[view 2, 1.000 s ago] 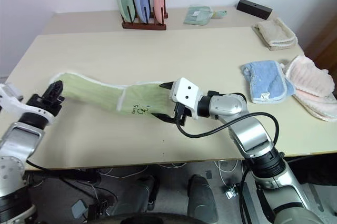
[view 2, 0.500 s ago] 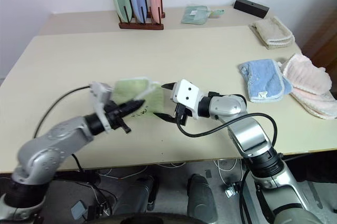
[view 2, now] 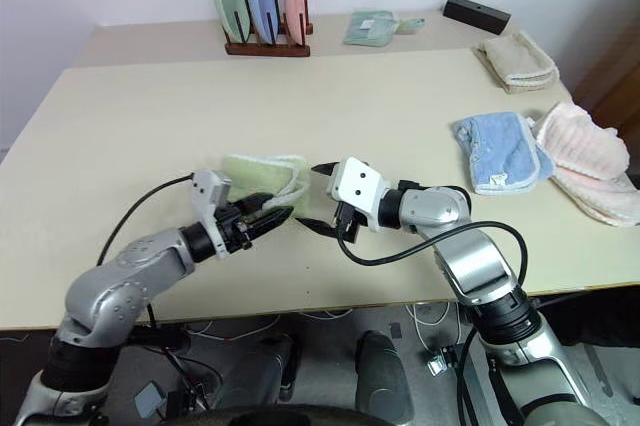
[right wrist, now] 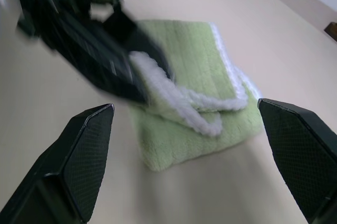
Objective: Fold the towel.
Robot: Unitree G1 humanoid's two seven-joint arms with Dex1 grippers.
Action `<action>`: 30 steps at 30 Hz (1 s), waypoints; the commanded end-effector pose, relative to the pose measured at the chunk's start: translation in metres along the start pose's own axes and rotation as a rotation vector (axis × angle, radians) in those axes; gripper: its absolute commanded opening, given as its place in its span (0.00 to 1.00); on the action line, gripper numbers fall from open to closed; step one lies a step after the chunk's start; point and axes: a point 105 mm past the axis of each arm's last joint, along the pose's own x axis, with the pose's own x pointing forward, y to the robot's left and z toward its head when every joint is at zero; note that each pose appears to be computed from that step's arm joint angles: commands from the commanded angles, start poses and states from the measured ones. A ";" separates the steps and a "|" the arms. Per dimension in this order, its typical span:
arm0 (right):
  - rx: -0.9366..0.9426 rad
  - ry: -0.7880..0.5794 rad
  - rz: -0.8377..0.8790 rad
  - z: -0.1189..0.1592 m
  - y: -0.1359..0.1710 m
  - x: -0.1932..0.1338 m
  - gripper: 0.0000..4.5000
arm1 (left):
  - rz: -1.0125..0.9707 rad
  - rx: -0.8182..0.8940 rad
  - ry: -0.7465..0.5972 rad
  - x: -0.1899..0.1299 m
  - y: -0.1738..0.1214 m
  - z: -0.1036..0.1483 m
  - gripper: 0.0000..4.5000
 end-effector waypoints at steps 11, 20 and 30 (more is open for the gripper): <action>0.168 -0.138 -0.092 0.028 -0.026 0.018 0.13 | 0.356 0.118 -0.162 -0.055 0.055 0.053 0.03; 0.237 -0.012 -0.035 -0.005 0.001 0.079 0.01 | 0.341 0.255 0.059 0.003 0.063 -0.006 0.01; 0.267 0.095 -0.136 -0.040 -0.009 0.070 0.01 | 0.348 0.263 0.053 -0.007 0.068 -0.014 0.01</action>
